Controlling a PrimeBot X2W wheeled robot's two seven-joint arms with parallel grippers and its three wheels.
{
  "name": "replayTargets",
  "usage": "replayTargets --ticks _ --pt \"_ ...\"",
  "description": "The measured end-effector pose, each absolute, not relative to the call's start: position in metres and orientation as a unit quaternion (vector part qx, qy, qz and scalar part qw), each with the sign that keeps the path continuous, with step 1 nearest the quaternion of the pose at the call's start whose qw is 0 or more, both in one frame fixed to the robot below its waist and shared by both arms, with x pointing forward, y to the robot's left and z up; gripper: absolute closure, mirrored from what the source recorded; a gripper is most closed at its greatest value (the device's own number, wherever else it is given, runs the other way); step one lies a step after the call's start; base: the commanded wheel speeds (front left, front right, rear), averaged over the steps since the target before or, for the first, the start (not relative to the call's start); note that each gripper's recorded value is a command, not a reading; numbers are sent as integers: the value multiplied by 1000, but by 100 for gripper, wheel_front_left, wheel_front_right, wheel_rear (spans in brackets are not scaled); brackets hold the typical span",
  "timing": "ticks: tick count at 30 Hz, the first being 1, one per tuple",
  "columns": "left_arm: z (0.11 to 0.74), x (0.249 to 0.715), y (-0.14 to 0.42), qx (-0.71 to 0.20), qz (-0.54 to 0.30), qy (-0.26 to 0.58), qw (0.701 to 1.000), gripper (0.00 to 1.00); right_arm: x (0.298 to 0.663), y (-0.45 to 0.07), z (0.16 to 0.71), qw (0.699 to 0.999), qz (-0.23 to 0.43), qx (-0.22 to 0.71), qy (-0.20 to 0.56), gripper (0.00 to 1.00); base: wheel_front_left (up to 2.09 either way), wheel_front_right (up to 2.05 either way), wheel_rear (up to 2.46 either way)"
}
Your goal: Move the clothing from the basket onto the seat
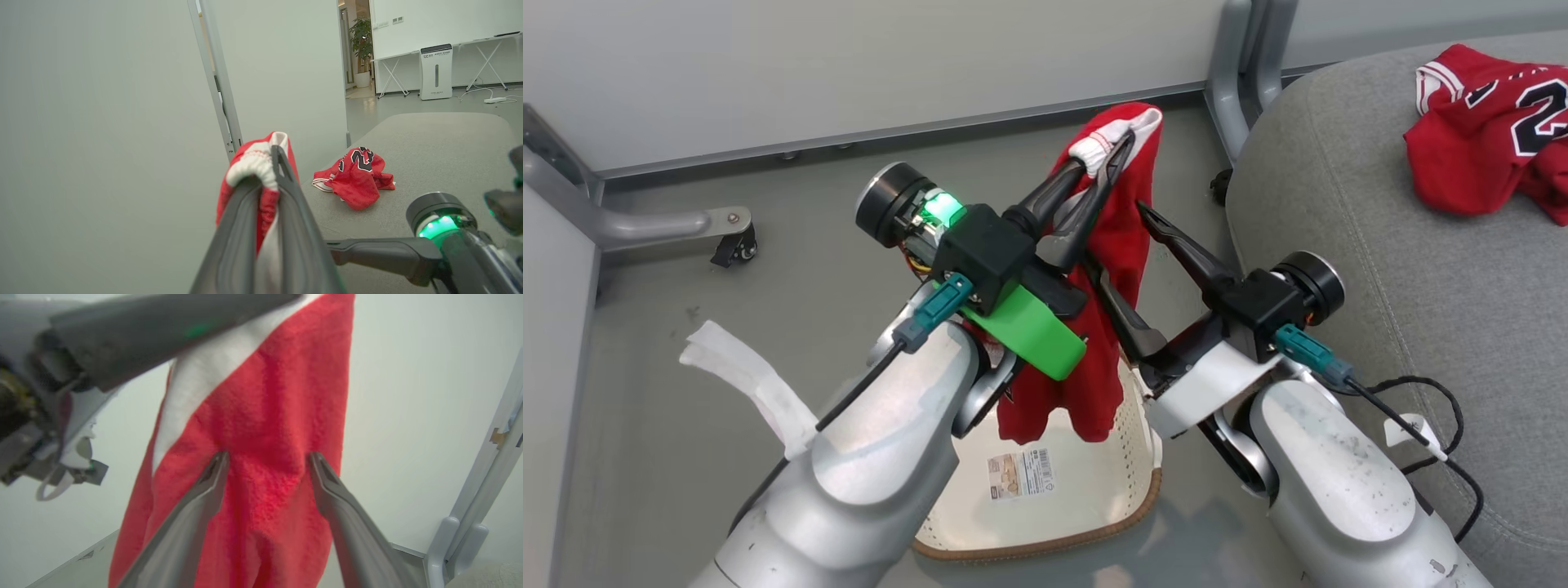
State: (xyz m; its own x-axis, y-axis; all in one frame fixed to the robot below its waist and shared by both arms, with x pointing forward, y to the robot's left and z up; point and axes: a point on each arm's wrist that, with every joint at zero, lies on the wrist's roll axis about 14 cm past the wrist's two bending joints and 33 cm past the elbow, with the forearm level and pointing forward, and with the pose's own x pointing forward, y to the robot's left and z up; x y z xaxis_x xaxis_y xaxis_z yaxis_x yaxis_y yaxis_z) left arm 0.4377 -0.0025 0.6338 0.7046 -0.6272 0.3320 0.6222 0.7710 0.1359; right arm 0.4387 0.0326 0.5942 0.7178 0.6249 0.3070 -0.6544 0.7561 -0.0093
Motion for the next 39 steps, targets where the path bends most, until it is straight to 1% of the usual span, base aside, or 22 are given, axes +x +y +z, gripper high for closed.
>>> replayTargets --ticks 6,10,18,25,39 --pt "632 429 -13 6 -356 -183 916 100 445 44 587 923 359 55 -130 0 0 0 0" --pt "635 423 -20 3 -368 -187 911 100 444 53 584 918 371 79 -117 0 0 0 0" --pt "641 417 -24 2 -378 -195 905 100 444 63 585 912 383 89 -112 0 0 0 0" --pt "641 422 -18 4 -367 -192 910 100 440 60 584 914 380 94 -108 0 0 0 0" --pt "641 427 -18 3 -365 -195 910 100 442 51 580 919 368 95 -104 0 0 0 0"
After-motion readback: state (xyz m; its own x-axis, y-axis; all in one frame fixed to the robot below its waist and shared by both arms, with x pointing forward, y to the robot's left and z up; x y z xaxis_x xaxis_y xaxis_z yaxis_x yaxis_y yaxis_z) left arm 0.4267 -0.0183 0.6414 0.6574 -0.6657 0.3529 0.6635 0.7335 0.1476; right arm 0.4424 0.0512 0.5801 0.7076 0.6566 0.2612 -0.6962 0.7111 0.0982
